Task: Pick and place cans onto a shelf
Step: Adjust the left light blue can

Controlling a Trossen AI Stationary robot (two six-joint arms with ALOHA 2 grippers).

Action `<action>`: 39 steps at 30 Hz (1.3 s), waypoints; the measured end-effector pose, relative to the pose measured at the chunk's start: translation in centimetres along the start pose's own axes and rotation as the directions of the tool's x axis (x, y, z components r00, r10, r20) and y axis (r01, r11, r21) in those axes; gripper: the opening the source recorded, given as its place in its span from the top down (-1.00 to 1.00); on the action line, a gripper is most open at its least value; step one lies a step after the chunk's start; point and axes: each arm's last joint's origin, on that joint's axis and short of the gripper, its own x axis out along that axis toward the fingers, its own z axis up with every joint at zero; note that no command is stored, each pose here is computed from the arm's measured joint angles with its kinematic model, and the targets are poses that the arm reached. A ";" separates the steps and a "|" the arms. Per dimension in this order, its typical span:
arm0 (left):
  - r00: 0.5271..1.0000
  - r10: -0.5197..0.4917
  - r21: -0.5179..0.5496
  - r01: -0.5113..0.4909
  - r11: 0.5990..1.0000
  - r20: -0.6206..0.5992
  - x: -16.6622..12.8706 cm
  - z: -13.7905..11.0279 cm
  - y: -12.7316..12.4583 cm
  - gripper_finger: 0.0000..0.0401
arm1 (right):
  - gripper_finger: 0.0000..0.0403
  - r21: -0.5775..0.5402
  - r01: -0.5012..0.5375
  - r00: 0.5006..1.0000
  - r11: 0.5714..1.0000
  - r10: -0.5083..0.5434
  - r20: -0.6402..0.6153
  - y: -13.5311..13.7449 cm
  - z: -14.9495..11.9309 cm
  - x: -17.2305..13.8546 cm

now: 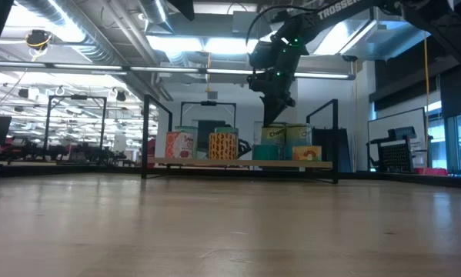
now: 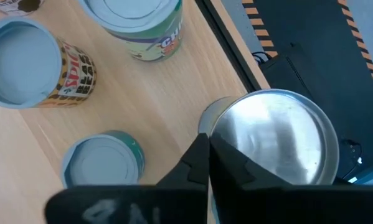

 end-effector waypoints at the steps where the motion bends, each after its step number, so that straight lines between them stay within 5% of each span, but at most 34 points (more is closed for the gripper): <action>1: 1.000 0.000 0.000 0.000 1.000 0.000 0.0 0.0 0.0 1.00 | 0.96 -0.007 -0.001 1.000 1.000 0.001 0.000 0.0 0.0 0.0; 39: 1.000 -0.001 0.003 0.001 1.000 0.000 0.0 0.0 0.0 1.00 | 1.00 -0.163 -0.076 0.997 0.984 0.075 -0.015 3.1 0.6 -1.2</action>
